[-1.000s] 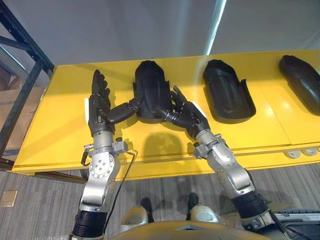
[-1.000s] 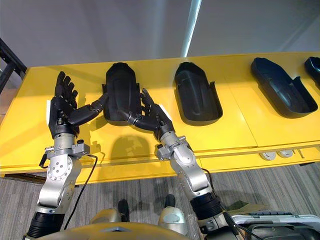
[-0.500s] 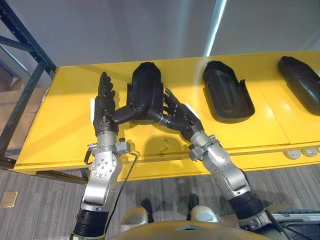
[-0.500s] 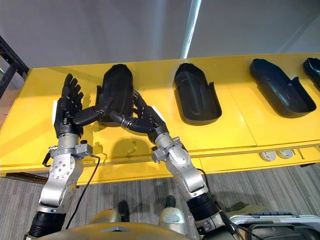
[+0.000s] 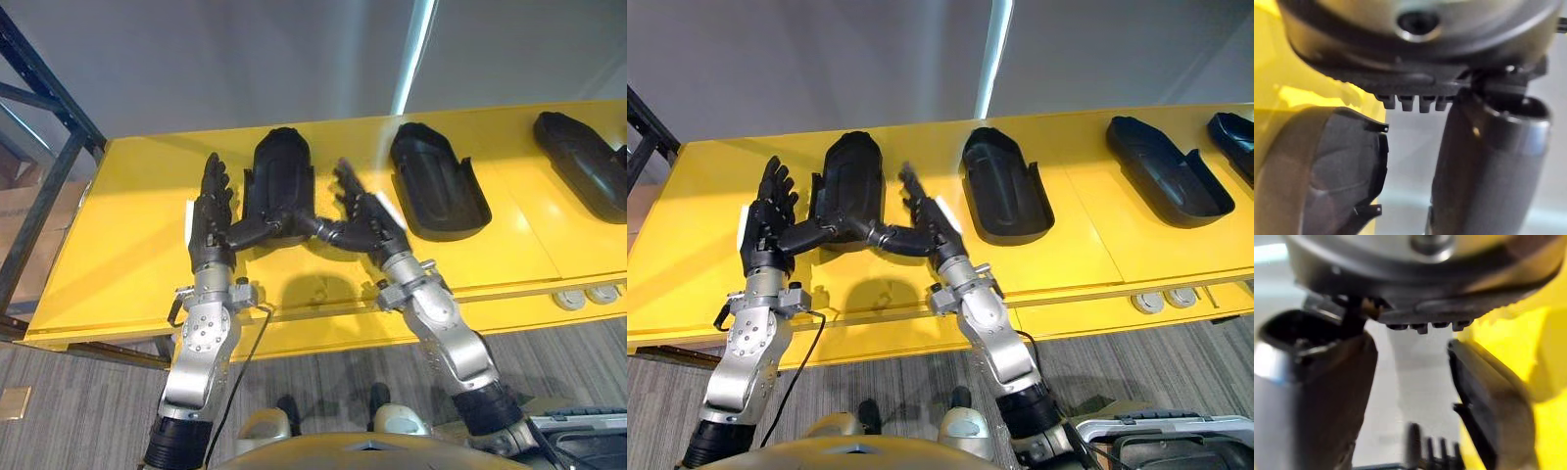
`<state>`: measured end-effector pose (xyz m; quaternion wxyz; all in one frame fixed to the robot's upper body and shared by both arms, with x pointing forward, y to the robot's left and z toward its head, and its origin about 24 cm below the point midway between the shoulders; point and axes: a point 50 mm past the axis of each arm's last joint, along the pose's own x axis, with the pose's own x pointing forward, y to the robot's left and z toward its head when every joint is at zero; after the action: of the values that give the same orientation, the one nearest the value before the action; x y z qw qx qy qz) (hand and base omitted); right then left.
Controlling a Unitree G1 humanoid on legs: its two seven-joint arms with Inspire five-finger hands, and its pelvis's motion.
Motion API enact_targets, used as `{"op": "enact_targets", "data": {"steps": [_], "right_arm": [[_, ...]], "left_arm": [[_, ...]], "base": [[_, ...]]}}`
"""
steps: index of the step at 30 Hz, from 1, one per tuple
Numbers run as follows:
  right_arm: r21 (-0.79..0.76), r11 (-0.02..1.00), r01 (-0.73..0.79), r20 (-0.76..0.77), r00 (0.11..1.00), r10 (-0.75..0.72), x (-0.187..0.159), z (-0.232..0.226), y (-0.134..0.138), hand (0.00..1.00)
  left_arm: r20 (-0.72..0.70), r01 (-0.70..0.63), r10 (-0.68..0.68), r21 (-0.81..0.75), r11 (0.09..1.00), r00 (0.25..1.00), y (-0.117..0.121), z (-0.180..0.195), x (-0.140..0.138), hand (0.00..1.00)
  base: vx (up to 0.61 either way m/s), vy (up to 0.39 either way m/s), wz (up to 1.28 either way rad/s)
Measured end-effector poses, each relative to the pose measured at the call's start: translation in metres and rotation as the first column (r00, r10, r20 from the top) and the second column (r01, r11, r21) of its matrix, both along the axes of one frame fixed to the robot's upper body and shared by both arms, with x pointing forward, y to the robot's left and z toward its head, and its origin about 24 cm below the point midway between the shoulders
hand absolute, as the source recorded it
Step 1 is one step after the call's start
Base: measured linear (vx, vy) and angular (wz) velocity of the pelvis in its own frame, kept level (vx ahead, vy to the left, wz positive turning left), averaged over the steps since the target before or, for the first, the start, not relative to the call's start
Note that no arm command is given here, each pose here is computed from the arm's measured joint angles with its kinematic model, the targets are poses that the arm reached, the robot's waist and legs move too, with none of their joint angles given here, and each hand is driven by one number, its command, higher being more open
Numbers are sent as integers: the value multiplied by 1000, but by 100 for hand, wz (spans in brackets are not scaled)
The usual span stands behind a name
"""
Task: Walk over and take three plastic housings, then place them on the shelf
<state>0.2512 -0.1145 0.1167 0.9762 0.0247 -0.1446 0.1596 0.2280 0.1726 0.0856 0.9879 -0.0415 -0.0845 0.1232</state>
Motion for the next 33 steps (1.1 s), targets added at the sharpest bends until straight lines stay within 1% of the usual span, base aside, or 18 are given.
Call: {"op": "enact_targets", "data": {"steps": [2,3,5,6,7,9,10,12,15,16,18,20,22,23,26,31,33], "right_arm": [[51,995,81,150,985,-88,-8,26,-22,100],[96,987,128,238,960,-148,-15,41,-39,100],[142,977,161,295,935,-197,-23,51,-55,100],[167,970,177,313,923,-223,-30,53,-66,100],[174,968,182,312,922,-230,-33,53,-70,100],[167,964,208,276,929,-248,-44,44,-85,100],[163,964,208,257,935,-245,-46,40,-87,100],[137,972,192,162,963,-214,-57,21,-94,100],[97,986,138,79,986,-145,-67,7,-96,100],[84,990,113,44,992,-117,-72,2,-99,100],[91,990,107,9,994,-109,-79,-4,-104,100],[97,985,143,-27,990,-141,-89,-9,-114,100],[104,982,157,-38,987,-154,-93,-10,-118,100],[109,980,165,-50,986,-160,-98,-12,-122,100],[103,984,142,-64,989,-136,-103,-15,-121,100],[84,991,101,-107,990,-92,-112,-22,-121,100],[79,994,69,-140,988,-57,-114,-25,-120,100]], "left_arm": [[-35,-50,50,4,999,998,10,-8,-7,100],[-52,-88,89,9,996,995,18,-11,-12,100],[-54,-123,123,14,992,991,26,-12,-15,100],[-49,-148,149,19,989,988,32,-13,-19,100],[-49,-161,162,21,987,986,36,-14,-21,100],[-42,-201,202,32,979,978,46,-13,-28,100],[-38,-202,204,34,979,978,48,-12,-30,100],[-31,-192,194,42,980,981,51,-12,-32,100],[-43,-196,199,54,979,979,56,-15,-38,100],[-54,-197,199,47,979,978,58,-17,-41,100],[-69,-176,175,-14,984,982,59,-21,-45,100],[-88,-128,119,-96,987,989,57,-27,-48,100],[-95,-98,85,-141,985,992,53,-31,-51,100],[-107,-61,41,-184,981,993,48,-35,-52,100],[-119,-34,11,-197,980,993,42,-39,-50,100],[-120,-29,1,-231,972,993,43,-41,-48,100],[-131,-28,-1,-219,975,991,46,-42,-47,100]], "base": [[5,25,-23],[-2,31,-16],[0,19,-12],[10,12,-8],[24,13,-4],[33,11,-6],[11,7,-8],[1,3,-5],[0,0,0],[10,0,-12],[14,-1,-20],[19,-15,-15],[23,-5,-15],[29,4,-15],[8,-13,-11],[-23,-32,-13],[-32,-27,-2]]}}
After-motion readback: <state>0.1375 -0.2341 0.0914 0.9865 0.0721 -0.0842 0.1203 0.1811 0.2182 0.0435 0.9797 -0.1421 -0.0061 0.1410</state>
